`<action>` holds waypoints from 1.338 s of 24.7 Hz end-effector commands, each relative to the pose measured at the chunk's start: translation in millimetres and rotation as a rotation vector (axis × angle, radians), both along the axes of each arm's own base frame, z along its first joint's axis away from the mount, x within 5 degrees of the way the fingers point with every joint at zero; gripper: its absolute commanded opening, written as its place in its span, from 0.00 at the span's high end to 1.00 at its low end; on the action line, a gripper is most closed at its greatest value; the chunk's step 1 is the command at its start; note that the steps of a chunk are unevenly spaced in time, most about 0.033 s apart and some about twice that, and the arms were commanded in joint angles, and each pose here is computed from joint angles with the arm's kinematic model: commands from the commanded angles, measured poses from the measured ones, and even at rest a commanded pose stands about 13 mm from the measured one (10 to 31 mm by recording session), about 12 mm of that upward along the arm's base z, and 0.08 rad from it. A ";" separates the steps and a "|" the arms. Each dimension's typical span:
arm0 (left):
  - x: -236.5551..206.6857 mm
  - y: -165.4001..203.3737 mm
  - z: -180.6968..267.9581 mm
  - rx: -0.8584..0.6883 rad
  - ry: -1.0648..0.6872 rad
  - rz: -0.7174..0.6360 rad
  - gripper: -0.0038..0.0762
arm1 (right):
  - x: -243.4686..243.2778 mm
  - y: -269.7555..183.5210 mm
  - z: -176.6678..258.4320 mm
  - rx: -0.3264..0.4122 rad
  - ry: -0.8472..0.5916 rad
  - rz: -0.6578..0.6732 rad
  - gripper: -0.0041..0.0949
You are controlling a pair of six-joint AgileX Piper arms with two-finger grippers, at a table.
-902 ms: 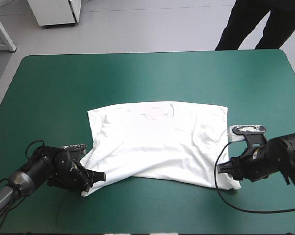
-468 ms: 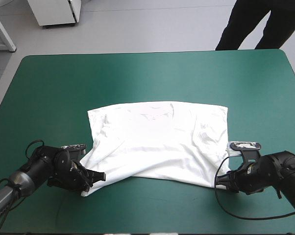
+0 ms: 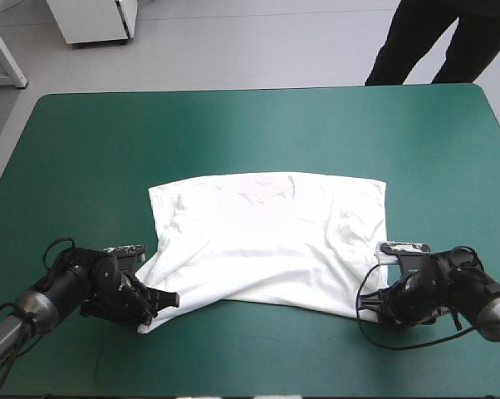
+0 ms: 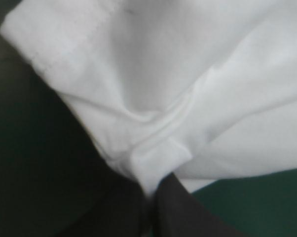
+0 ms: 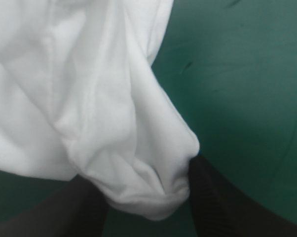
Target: Fold the cloth
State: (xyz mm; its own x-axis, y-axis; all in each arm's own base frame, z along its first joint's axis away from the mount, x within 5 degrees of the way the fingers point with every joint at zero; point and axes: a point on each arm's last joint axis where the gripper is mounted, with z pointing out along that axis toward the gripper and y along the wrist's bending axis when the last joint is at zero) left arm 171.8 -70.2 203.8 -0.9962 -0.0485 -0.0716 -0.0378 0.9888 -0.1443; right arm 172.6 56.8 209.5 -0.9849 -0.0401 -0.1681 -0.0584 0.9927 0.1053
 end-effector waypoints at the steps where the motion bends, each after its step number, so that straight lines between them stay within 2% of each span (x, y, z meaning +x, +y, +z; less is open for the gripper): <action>1: 8.5 -2.4 -1.1 -0.016 -0.073 0.005 0.98 | 9.0 2.8 -5.2 0.009 -0.010 -0.015 0.54; 3: 8.4 -2.5 -1.1 -0.018 -0.073 0.006 0.98 | 9.8 3.0 -7.6 0.006 0.005 -0.026 0.64; 5: 8.4 -2.7 -1.1 -0.020 -0.072 0.008 0.98 | 8.7 2.8 -7.4 0.004 0.013 -0.025 0.82; 6: 8.5 -3.1 -0.7 -0.024 -0.073 0.001 0.98 | 7.8 2.6 -6.0 0.004 0.016 -0.024 0.94; 7: 9.0 -3.5 0.6 -0.024 -0.073 -0.010 0.98 | 6.8 2.3 -4.8 0.004 0.020 -0.026 0.97; 13: 19.5 -8.5 30.3 -0.040 -0.109 -0.074 0.98 | 3.0 2.2 28.2 0.045 -0.080 -0.025 0.98; 21: 46.0 -16.8 99.8 -0.079 -0.315 -0.116 0.98 | 14.3 5.6 100.3 0.105 -0.315 0.011 0.98; 22: 51.6 -16.8 117.5 -0.073 -0.378 -0.122 0.98 | 20.1 5.7 118.8 0.106 -0.390 0.018 0.98; 26: 67.3 -11.6 162.4 -0.004 -0.609 -0.132 0.98 | 35.7 3.7 163.5 0.087 -0.609 0.013 0.98; 28: 79.2 -11.3 170.5 0.023 -0.674 -0.119 0.98 | 49.4 4.5 170.3 0.048 -0.634 0.020 0.98; 30: 95.4 -13.8 166.4 0.068 -0.668 -0.133 0.98 | 69.4 7.3 171.0 0.006 -0.643 0.032 0.98; 33: 128.3 -21.9 157.8 0.117 -0.672 -0.153 0.98 | 105.9 16.7 175.0 -0.005 -0.694 0.038 0.98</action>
